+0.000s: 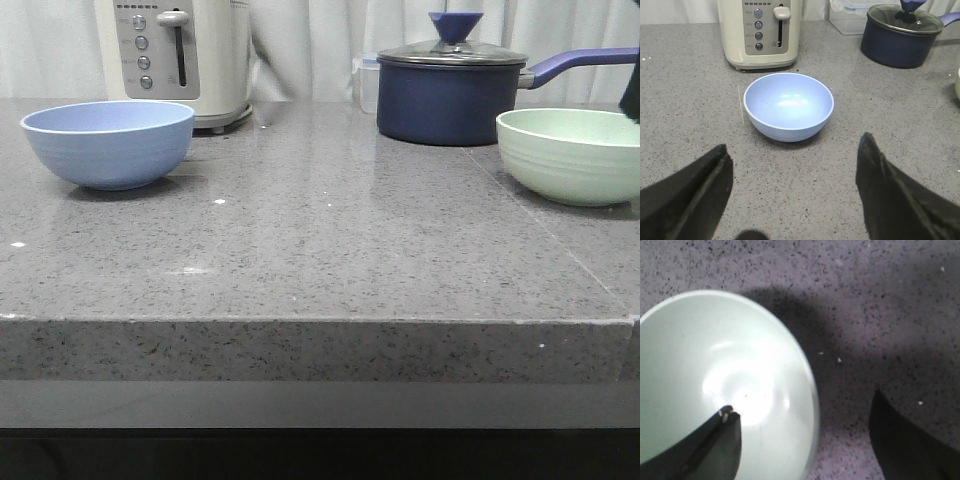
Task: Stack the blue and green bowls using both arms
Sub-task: 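Lower the open right gripper onto the pale green bowl rim and grasp, then slide the pale green bowl with the right gripper toward the table center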
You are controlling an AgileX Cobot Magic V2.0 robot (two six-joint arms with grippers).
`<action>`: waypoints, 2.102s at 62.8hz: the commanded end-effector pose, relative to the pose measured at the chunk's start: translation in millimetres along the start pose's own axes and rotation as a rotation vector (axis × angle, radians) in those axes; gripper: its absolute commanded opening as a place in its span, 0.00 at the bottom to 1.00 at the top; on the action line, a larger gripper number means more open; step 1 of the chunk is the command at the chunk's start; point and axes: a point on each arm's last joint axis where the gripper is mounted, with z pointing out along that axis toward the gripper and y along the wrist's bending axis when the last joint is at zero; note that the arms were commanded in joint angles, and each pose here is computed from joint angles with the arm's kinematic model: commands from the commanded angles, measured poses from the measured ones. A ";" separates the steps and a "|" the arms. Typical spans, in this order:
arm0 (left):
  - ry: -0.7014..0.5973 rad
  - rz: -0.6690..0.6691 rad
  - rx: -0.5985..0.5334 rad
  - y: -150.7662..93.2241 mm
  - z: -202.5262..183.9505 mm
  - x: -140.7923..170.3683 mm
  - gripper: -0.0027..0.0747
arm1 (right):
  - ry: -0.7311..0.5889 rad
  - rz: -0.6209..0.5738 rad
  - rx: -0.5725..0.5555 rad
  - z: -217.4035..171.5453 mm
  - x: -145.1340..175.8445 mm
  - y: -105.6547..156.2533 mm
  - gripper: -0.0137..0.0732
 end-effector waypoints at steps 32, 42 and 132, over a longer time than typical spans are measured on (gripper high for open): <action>-0.100 -0.007 0.013 -1.8 -3.5 -16.9 0.70 | -0.064 -0.006 -0.028 0.6 -12.7 0.1 0.33; -0.099 -0.007 0.013 -1.8 -3.5 -16.8 0.70 | -0.063 -0.014 -0.023 -1.3 -13.8 0.3 0.21; -0.092 -0.007 0.013 -1.8 -3.4 -16.1 0.70 | -0.033 -0.445 -0.160 51.0 -24.5 197.2 0.10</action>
